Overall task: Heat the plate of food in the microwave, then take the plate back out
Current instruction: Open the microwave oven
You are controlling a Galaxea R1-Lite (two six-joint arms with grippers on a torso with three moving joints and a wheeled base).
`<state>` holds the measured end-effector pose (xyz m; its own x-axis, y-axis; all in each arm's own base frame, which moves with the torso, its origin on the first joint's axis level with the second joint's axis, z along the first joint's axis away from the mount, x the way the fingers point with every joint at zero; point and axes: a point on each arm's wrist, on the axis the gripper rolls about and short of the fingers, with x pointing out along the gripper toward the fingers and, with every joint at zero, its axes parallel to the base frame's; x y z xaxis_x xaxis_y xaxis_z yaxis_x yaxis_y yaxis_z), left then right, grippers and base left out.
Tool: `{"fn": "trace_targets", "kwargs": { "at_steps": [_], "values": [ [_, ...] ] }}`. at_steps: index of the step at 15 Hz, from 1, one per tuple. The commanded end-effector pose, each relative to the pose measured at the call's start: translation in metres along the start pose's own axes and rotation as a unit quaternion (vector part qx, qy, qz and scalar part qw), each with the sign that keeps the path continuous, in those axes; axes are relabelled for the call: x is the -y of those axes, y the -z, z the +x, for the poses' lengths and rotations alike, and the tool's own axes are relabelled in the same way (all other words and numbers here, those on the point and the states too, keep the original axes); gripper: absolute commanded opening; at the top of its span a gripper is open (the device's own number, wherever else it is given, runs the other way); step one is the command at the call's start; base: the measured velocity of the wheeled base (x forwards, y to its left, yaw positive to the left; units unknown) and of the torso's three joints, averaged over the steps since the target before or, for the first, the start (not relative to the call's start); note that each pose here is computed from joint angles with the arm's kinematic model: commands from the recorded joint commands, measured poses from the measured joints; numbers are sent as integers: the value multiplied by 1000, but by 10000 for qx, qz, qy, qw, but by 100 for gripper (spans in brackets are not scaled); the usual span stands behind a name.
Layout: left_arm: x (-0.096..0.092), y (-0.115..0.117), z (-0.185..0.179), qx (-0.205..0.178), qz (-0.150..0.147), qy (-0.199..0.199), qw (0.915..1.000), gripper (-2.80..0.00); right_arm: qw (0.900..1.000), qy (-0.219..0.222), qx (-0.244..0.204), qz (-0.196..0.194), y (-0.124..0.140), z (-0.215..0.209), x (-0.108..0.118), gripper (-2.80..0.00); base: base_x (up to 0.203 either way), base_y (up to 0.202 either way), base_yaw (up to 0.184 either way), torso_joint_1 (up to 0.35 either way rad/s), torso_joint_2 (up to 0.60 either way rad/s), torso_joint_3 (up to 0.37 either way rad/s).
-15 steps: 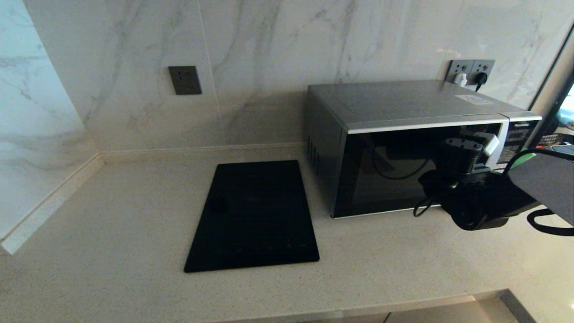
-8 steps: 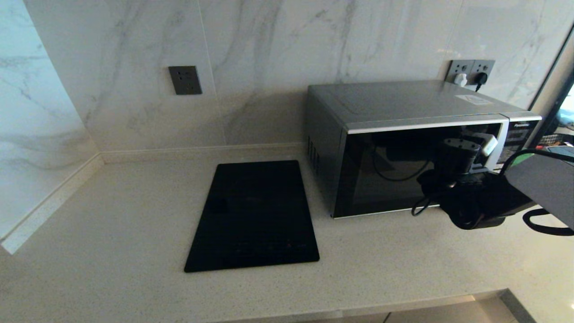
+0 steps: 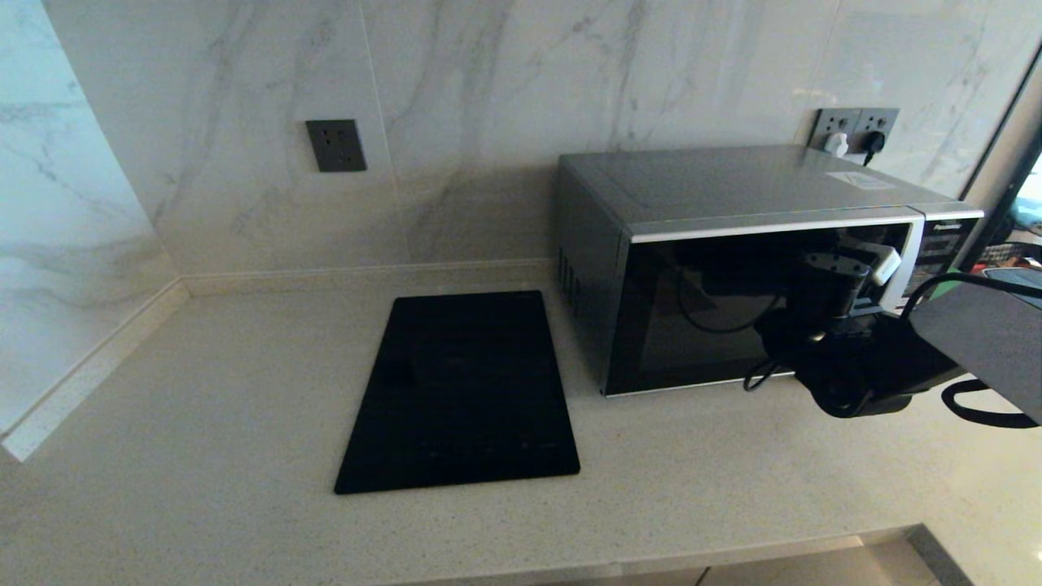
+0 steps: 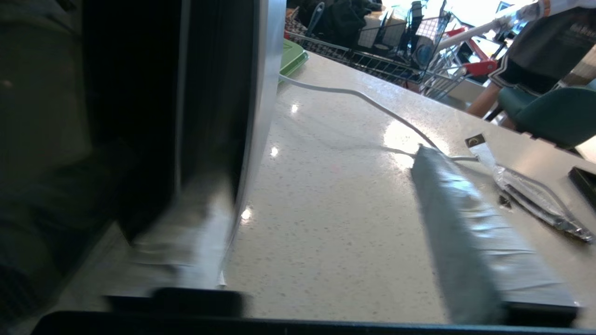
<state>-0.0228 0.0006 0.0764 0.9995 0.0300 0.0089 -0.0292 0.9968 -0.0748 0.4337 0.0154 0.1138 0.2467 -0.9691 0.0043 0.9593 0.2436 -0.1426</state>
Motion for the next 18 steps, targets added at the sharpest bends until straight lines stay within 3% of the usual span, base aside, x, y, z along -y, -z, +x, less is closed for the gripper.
{"fn": "trace_targets", "kwargs": {
  "at_steps": [1, 18],
  "values": [
    [0, 0, 0, -6, -3, -4, 10000, -280, 10000, 56, -1, 36, -2, 0, 0, -280, 0, 0, 0, 0, 0, 0],
    [0, 0, 0, -6, -3, -4, 10000, -280, 9997, 164, 8, 203, -9, -1, 5, -280, 0, 0, 0, 0, 0, 0]
  ]
}}
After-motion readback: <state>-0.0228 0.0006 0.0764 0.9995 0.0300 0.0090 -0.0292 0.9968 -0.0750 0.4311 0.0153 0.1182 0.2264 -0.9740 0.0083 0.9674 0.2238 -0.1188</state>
